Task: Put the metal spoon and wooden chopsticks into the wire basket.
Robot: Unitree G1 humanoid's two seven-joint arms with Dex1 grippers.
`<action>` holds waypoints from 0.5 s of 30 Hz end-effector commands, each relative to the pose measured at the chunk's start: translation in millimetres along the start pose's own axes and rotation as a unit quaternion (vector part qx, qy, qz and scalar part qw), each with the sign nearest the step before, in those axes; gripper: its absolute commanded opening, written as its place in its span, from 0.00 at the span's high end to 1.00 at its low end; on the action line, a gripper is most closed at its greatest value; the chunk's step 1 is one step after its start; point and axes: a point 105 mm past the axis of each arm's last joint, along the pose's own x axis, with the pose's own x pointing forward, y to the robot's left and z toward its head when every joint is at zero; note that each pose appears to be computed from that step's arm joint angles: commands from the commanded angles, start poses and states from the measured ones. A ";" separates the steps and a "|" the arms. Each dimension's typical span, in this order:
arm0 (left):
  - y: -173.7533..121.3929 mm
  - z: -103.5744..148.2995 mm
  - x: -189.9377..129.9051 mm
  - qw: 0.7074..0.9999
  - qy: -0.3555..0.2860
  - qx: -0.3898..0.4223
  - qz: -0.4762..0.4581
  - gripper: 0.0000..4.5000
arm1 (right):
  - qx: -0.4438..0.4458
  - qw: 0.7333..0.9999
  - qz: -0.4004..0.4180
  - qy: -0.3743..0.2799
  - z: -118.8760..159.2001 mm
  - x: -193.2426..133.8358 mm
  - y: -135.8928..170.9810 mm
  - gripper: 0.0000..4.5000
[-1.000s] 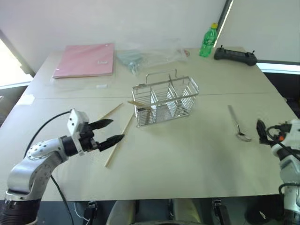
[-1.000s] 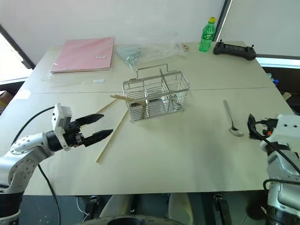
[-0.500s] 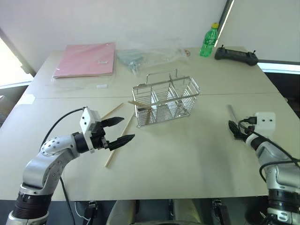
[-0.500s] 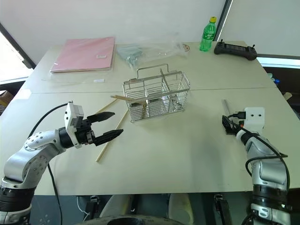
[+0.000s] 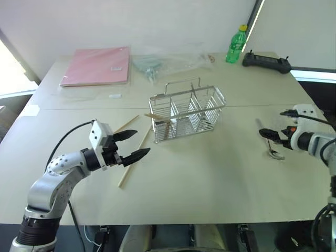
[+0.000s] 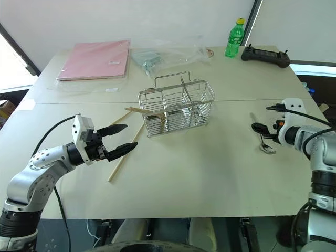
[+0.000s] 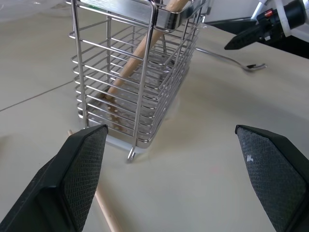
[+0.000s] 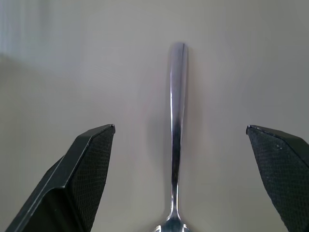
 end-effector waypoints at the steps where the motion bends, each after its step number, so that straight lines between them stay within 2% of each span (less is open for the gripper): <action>1: -0.7 8.1 -2.3 1.000 -0.016 0.015 0.004 0.01 | -0.026 0.999 0.029 0.025 5.2 -9.4 8.5 0.00; 8: -6.8 6.0 -4.0 1.000 -0.015 0.005 -0.011 0.01 | -0.052 0.996 0.052 0.047 9.9 -11.9 13.0 0.00; 15: -9.5 7.6 -4.5 1.000 -0.020 -0.002 -0.017 0.01 | -0.075 0.994 0.046 0.060 2.9 7.1 11.5 0.00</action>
